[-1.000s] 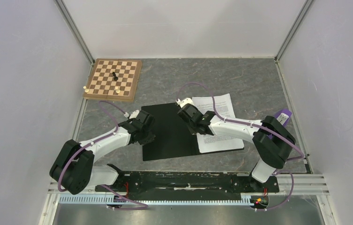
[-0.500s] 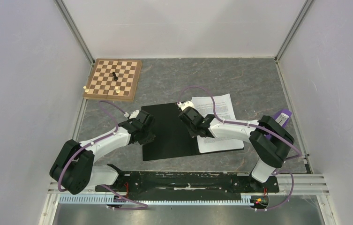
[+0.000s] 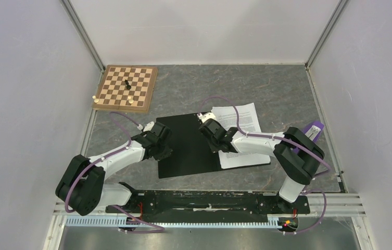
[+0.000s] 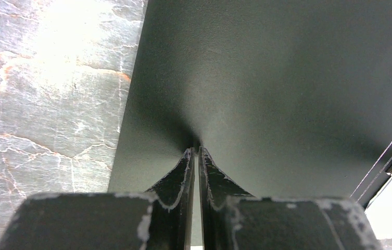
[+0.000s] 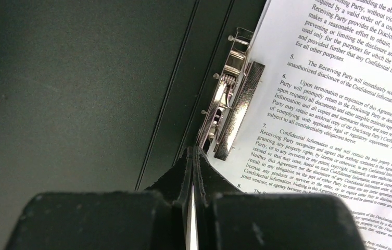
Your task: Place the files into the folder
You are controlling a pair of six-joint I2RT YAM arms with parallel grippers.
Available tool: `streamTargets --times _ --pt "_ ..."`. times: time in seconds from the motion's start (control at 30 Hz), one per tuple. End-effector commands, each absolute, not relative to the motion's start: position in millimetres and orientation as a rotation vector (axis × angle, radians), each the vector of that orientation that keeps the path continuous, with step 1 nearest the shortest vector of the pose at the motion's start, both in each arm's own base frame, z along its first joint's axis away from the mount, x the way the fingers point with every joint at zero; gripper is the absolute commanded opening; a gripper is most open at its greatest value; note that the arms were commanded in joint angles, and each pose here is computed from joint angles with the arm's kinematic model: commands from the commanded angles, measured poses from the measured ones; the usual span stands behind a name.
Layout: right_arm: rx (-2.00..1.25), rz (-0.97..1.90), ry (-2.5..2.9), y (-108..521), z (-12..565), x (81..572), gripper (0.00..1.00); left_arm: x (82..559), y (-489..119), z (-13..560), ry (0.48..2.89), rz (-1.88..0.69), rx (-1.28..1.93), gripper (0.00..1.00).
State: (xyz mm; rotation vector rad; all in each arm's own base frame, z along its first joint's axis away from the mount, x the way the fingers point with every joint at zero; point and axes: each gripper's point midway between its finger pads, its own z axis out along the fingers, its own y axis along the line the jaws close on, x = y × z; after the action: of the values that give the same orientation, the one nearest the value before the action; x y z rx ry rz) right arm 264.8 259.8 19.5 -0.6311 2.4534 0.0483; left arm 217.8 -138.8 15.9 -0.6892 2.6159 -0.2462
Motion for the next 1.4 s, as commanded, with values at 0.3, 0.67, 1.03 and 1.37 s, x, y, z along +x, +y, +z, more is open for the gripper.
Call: streamTargets --times 0.3,0.67,1.03,1.37 --pt "-0.601 0.325 2.635 256.9 -31.3 224.5 0.00 215.8 -137.9 4.8 2.626 -0.239 -0.735 0.12" --pt "-0.549 0.452 2.546 273.2 4.8 240.0 0.00 215.7 -138.6 5.5 2.627 -0.247 -0.725 0.12" --pt "-0.543 0.451 2.530 276.1 18.0 245.5 0.00 216.3 -139.2 6.4 2.628 -0.251 -0.718 0.12" --pt "-0.497 0.279 2.373 269.5 82.0 287.1 0.26 222.5 -144.0 19.0 2.616 -0.286 -0.647 0.21"
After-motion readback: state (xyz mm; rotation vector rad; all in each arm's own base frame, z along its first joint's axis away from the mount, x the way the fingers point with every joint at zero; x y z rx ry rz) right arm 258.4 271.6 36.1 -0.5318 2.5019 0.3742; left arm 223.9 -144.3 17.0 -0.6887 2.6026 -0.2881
